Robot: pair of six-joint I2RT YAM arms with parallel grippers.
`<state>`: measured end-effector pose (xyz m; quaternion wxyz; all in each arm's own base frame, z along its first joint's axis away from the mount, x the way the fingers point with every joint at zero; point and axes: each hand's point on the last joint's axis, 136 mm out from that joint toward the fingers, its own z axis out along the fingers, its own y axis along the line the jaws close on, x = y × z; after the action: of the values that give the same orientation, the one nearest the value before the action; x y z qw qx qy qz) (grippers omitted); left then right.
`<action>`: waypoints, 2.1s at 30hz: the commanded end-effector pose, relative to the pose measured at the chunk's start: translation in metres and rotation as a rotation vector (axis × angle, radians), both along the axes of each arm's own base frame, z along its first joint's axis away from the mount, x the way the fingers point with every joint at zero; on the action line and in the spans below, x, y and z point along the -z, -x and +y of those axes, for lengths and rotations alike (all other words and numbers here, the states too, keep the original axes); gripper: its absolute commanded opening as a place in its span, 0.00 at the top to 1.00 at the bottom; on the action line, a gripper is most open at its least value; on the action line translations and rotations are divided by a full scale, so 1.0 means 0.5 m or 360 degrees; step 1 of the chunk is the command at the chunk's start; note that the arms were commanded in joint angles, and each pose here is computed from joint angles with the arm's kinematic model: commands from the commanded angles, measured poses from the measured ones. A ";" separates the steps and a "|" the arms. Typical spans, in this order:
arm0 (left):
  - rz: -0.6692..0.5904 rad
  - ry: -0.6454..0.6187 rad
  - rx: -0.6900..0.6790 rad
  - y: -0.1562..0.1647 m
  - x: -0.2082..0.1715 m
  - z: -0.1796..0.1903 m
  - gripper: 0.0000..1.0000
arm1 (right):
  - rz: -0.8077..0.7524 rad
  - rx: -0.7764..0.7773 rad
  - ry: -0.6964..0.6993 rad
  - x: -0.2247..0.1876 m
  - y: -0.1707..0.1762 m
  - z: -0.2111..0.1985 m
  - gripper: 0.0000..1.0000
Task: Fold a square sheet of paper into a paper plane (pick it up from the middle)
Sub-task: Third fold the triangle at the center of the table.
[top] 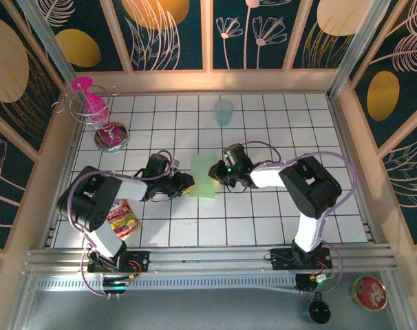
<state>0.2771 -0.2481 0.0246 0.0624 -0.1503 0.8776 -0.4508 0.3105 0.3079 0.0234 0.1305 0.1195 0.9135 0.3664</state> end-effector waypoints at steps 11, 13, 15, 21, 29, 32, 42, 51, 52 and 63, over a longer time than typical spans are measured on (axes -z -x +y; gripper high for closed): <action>0.0013 0.0073 0.0007 -0.028 -0.003 -0.006 0.86 | -0.0124 -0.0017 0.0032 -0.021 -0.006 -0.013 0.74; 0.0017 0.0103 0.0017 -0.027 -0.010 -0.011 0.91 | -0.0256 -0.0042 0.0055 -0.053 -0.017 -0.012 0.68; 0.0008 0.0115 0.0018 -0.028 -0.020 -0.012 0.95 | -0.0450 -0.0078 0.0106 -0.101 -0.025 -0.009 0.59; -0.0054 0.0127 0.0011 -0.041 -0.060 -0.015 0.98 | -0.0954 -0.0219 0.0357 -0.196 -0.020 -0.005 0.48; -0.0069 0.0169 -0.0021 -0.056 -0.085 -0.022 0.99 | -0.1341 -0.0464 0.0664 -0.227 0.015 0.021 0.39; -0.0071 0.0147 -0.0036 -0.061 -0.084 -0.019 0.99 | -0.1465 -0.0595 0.0767 -0.211 0.037 0.036 0.35; -0.0068 0.0108 -0.0051 -0.069 -0.080 -0.016 0.99 | -0.1518 -0.0993 0.0791 -0.123 0.133 0.095 0.33; -0.0056 0.0095 -0.0052 -0.069 -0.075 -0.016 0.99 | -0.1582 -0.1001 0.0922 -0.078 0.153 0.081 0.31; -0.0057 0.0096 -0.0053 -0.069 -0.077 -0.016 0.99 | -0.1592 -0.0982 0.0951 -0.075 0.149 0.076 0.31; -0.0051 0.0110 -0.0047 -0.066 -0.081 -0.017 0.99 | -0.1773 -0.0928 0.1124 -0.089 0.114 0.066 0.42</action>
<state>0.3066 -0.2563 0.0570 0.0750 -0.1582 0.8612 -0.4772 0.2449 0.3422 0.0583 0.4716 -0.3882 0.7862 0.0939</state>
